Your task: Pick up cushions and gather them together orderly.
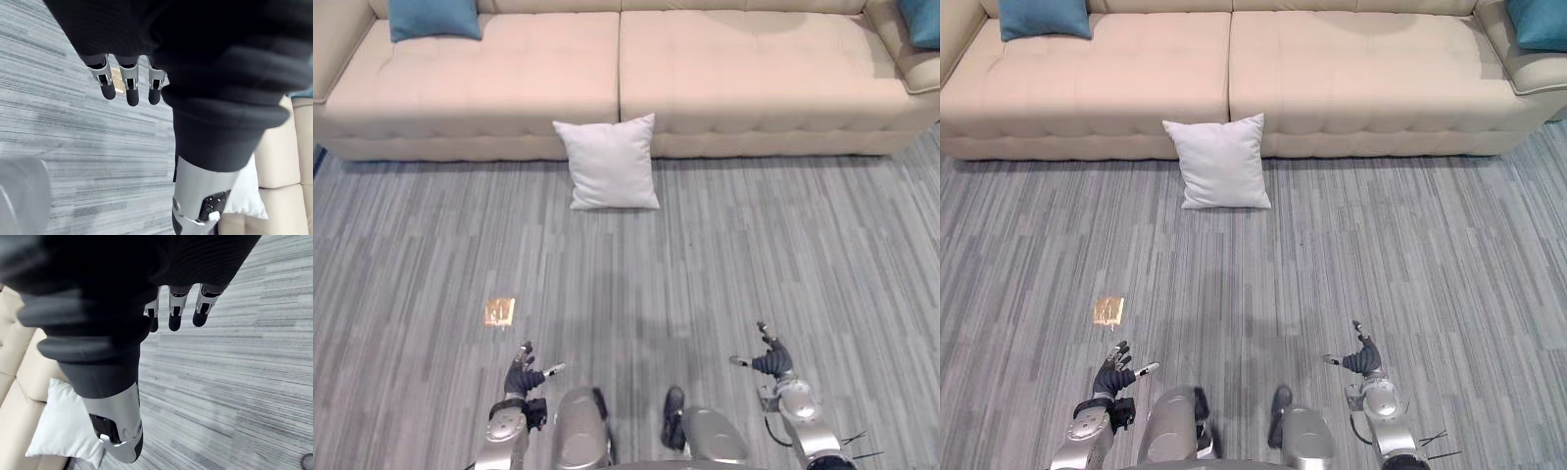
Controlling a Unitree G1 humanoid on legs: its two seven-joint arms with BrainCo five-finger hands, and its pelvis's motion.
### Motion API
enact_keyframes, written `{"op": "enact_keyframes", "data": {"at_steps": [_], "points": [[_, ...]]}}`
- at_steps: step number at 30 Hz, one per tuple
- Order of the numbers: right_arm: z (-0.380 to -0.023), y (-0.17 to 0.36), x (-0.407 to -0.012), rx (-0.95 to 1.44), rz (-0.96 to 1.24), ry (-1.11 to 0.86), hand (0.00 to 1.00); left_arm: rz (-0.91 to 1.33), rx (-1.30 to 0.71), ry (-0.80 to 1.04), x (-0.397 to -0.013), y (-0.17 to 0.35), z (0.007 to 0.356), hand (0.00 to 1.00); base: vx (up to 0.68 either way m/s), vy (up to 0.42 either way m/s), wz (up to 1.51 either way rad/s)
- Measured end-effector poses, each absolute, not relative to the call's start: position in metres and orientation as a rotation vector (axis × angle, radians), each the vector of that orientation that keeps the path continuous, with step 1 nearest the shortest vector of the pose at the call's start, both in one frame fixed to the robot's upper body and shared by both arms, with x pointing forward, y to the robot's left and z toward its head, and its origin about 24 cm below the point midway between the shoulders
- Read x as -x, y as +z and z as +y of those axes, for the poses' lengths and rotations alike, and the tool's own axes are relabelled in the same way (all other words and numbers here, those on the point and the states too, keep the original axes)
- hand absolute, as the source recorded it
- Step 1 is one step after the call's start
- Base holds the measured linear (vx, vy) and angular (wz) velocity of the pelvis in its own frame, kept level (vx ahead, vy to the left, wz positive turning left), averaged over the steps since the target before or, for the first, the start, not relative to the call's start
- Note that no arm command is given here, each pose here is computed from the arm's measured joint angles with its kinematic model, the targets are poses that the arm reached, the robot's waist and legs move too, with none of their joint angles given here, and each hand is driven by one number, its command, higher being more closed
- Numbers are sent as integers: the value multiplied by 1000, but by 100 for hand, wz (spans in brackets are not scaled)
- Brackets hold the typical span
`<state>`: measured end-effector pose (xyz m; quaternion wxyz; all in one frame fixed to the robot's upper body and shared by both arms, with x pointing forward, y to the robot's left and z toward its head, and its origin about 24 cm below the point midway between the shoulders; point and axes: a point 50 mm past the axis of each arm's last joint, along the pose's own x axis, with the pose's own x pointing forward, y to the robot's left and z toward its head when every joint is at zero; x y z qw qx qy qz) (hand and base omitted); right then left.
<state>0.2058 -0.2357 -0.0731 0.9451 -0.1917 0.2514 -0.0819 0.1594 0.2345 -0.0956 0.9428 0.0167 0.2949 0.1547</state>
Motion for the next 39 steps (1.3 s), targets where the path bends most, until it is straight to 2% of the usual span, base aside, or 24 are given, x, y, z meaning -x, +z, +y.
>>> {"op": "enact_keyframes", "data": {"at_steps": [4, 13, 20, 29, 39], "points": [[-230, -81, -200, 385, 546, -155, 0, 589, -22, 340, -163, -94, 237, 0, 473, 251, 12], [-200, -97, -185, 354, 599, -68, 0, 675, -43, 359, -142, -104, 242, 0, 548, 185, 7], [-213, -106, -161, 370, 677, -94, 0, 667, -75, 322, -154, -103, 240, 0, 607, -112, 66], [-221, -91, -179, 336, 605, -171, 0, 697, -19, 284, -153, -112, 220, 0, 515, -99, -20], [-221, -94, -175, 327, 621, -180, 0, 677, -21, 291, -163, -108, 222, 0, 133, 169, -38]]}}
